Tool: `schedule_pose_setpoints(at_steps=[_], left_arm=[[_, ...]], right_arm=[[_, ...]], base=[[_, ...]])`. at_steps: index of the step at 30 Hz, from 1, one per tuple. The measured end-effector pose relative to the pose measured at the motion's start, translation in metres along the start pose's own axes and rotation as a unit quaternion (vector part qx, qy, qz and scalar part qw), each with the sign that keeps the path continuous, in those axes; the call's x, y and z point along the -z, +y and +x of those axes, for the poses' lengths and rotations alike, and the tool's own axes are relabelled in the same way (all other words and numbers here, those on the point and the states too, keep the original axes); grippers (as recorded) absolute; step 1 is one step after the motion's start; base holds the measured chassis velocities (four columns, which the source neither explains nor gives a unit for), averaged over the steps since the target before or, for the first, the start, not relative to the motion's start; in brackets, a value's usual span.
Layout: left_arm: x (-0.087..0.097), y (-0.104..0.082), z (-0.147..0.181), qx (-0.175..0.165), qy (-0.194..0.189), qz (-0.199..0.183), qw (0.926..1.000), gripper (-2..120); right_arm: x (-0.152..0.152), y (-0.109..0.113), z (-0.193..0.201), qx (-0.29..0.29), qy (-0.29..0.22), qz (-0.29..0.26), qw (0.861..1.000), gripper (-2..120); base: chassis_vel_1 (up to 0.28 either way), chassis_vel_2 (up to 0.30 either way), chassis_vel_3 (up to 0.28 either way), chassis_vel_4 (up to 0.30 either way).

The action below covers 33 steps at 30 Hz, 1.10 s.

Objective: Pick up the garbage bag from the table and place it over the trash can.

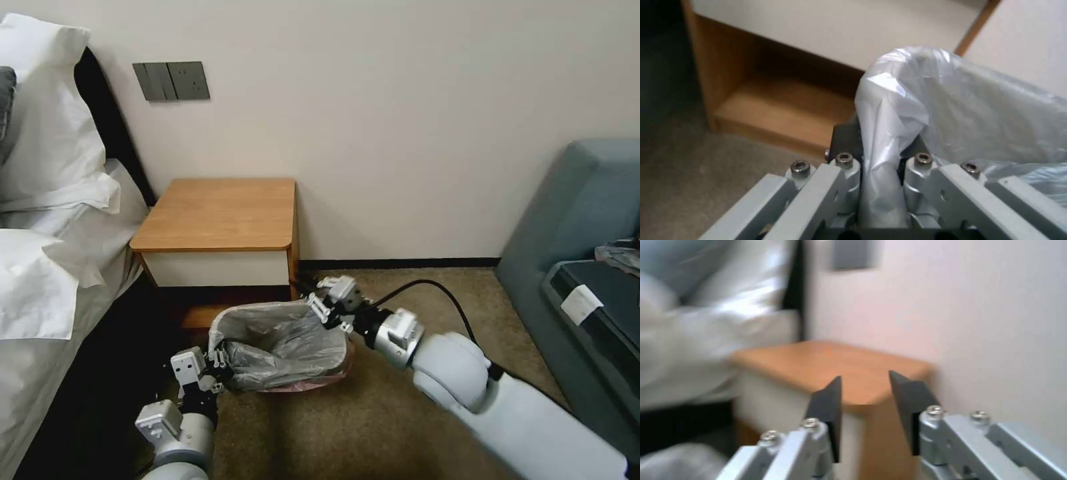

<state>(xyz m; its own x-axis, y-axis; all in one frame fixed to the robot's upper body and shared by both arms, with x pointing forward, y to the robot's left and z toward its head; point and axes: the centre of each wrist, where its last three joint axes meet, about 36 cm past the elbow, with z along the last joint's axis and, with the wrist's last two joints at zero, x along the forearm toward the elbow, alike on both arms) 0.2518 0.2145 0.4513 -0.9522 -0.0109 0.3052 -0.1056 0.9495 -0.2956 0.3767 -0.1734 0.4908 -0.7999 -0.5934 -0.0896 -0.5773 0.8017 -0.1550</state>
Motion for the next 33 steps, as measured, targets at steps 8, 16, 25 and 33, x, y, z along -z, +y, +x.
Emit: schedule_pose_setpoints(at_steps=[8,16,25,33], left_arm=[[-0.007,0.018,-0.009,-0.036,0.067,-0.024,0.9968,7],[-0.023,0.02,-0.021,-0.049,0.103,-0.005,0.9935,7],[-0.042,0.017,-0.027,-0.034,0.119,0.039,0.9915,7],[-0.05,0.014,-0.026,-0.022,0.113,0.053,0.9919,7]], right_arm=[[-0.035,-0.019,0.033,-0.121,0.026,-0.077,0.989,59],[-0.036,-0.019,0.033,-0.128,0.026,-0.085,0.988,92],[-0.043,-0.01,0.033,-0.125,0.03,-0.086,0.988,100],[-0.044,-0.007,0.032,-0.114,0.029,-0.086,0.989,100]], base=[[0.0,0.0,0.0,0.0],[0.0,0.0,0.0,0.0],[0.0,0.0,0.0,0.0],[0.0,0.0,0.0,0.0]])
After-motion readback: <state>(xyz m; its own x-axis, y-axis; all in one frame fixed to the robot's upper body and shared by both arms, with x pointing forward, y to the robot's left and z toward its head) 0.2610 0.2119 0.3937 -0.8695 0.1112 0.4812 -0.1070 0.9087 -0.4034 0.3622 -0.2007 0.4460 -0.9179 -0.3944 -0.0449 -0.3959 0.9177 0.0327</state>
